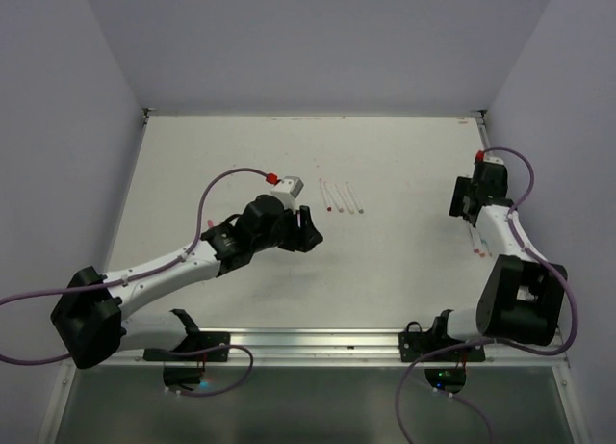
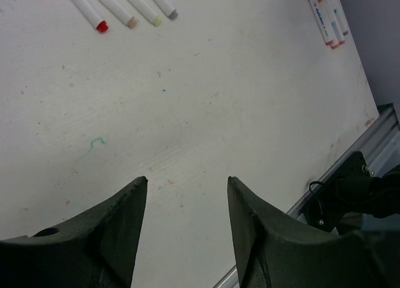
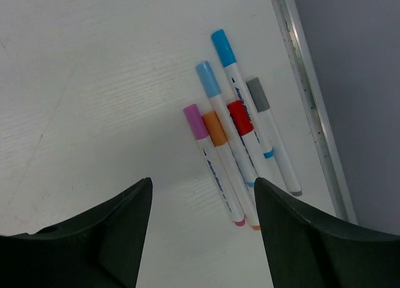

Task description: Open the pen caps

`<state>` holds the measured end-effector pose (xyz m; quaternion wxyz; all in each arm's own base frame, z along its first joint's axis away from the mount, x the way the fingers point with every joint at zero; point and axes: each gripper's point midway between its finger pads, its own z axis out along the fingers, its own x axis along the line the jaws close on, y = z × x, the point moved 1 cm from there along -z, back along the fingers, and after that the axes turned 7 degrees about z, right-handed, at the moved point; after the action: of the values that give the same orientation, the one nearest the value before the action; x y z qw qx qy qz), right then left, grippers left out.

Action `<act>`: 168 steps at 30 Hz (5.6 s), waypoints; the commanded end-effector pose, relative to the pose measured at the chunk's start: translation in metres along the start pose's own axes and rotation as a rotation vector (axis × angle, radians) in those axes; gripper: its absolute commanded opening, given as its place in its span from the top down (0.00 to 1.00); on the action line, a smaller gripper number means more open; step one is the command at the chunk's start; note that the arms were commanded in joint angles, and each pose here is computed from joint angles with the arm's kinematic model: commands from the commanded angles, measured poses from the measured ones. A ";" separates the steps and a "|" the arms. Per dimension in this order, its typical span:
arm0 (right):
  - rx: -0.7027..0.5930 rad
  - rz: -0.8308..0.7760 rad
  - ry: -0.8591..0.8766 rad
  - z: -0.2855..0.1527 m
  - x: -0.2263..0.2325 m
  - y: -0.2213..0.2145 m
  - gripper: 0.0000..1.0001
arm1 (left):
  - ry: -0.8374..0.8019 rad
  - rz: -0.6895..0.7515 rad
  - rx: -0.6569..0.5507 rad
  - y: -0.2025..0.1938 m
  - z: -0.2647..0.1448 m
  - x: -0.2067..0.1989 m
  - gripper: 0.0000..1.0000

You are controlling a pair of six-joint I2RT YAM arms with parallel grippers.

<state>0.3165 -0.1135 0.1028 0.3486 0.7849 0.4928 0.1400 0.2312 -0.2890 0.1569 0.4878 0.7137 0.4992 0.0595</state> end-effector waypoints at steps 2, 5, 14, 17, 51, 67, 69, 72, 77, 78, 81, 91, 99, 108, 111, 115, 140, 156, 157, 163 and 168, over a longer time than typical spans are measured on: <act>0.018 -0.080 0.136 0.023 0.016 0.013 0.35 | -0.108 0.024 -0.077 0.018 -0.013 -0.022 0.43; 0.042 -0.113 0.175 0.026 0.019 0.013 0.39 | -0.172 0.018 -0.135 0.028 -0.019 -0.033 0.42; 0.115 -0.219 0.159 0.032 0.006 -0.030 0.46 | -0.139 0.039 -0.136 0.026 -0.016 -0.026 0.41; 0.147 -0.220 0.144 0.036 0.001 -0.032 0.49 | -0.144 0.038 -0.129 0.024 -0.015 -0.026 0.41; 0.178 -0.257 0.332 0.045 0.070 -0.005 1.00 | -0.062 0.027 -0.125 0.028 -0.012 -0.015 0.41; 0.125 -0.114 0.939 -0.143 0.248 -0.020 1.00 | -0.078 -0.087 -0.089 0.079 -0.015 0.008 0.42; 0.069 -0.071 1.109 -0.179 0.260 -0.017 1.00 | -0.074 -0.078 -0.105 0.087 -0.015 0.009 0.42; 0.093 -0.056 1.186 -0.193 0.264 -0.039 1.00 | -0.081 -0.091 -0.116 0.094 -0.013 0.008 0.43; 0.122 -0.124 1.331 -0.224 0.285 -0.059 1.00 | -0.166 -0.134 -0.108 0.096 -0.002 -0.006 0.45; 0.129 -0.124 1.344 -0.229 0.288 -0.061 1.00 | -0.174 -0.150 -0.095 0.094 0.003 -0.006 0.45; 0.118 -0.132 1.402 -0.245 0.298 -0.059 1.00 | -0.229 -0.157 -0.099 0.094 0.007 -0.014 0.47; 0.109 -0.146 1.461 -0.265 0.310 -0.058 1.00 | -0.219 -0.169 -0.097 0.093 0.012 -0.011 0.47; 0.093 -0.128 1.490 -0.274 0.310 -0.056 1.00 | -0.200 -0.176 -0.090 0.091 0.017 -0.007 0.48; 0.096 -0.143 1.496 -0.280 0.312 -0.058 1.00 | -0.170 -0.186 -0.103 0.094 0.017 -0.002 0.53; 0.096 -0.147 1.499 -0.283 0.312 -0.061 1.00 | -0.166 -0.186 -0.112 0.097 0.016 -0.002 0.66; 0.089 -0.142 1.524 -0.289 0.312 -0.060 1.00 | -0.181 -0.184 -0.114 0.097 0.015 -0.005 1.00; 0.022 -0.198 1.316 -0.261 0.327 -0.077 1.00 | -0.119 -0.168 -0.139 0.119 0.007 0.004 1.00; -0.325 -0.477 0.716 -0.231 0.316 -0.083 1.00 | 0.135 -0.079 -0.017 0.092 0.033 0.061 1.00; -0.303 -0.479 0.706 -0.227 0.312 -0.081 1.00 | 0.169 -0.073 -0.012 0.090 0.032 0.070 1.00; -0.171 -0.361 0.696 -0.180 0.278 -0.041 1.00 | 0.294 -0.104 0.092 0.045 0.033 0.114 1.00; -0.151 -0.382 0.583 -0.143 0.254 -0.010 1.00 | 0.359 -0.121 0.195 0.010 0.041 0.135 1.00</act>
<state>0.3425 0.1695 0.1521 0.2774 0.5980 0.6788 0.3234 0.3316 -0.2244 0.1138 0.3646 0.6935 0.6137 0.0973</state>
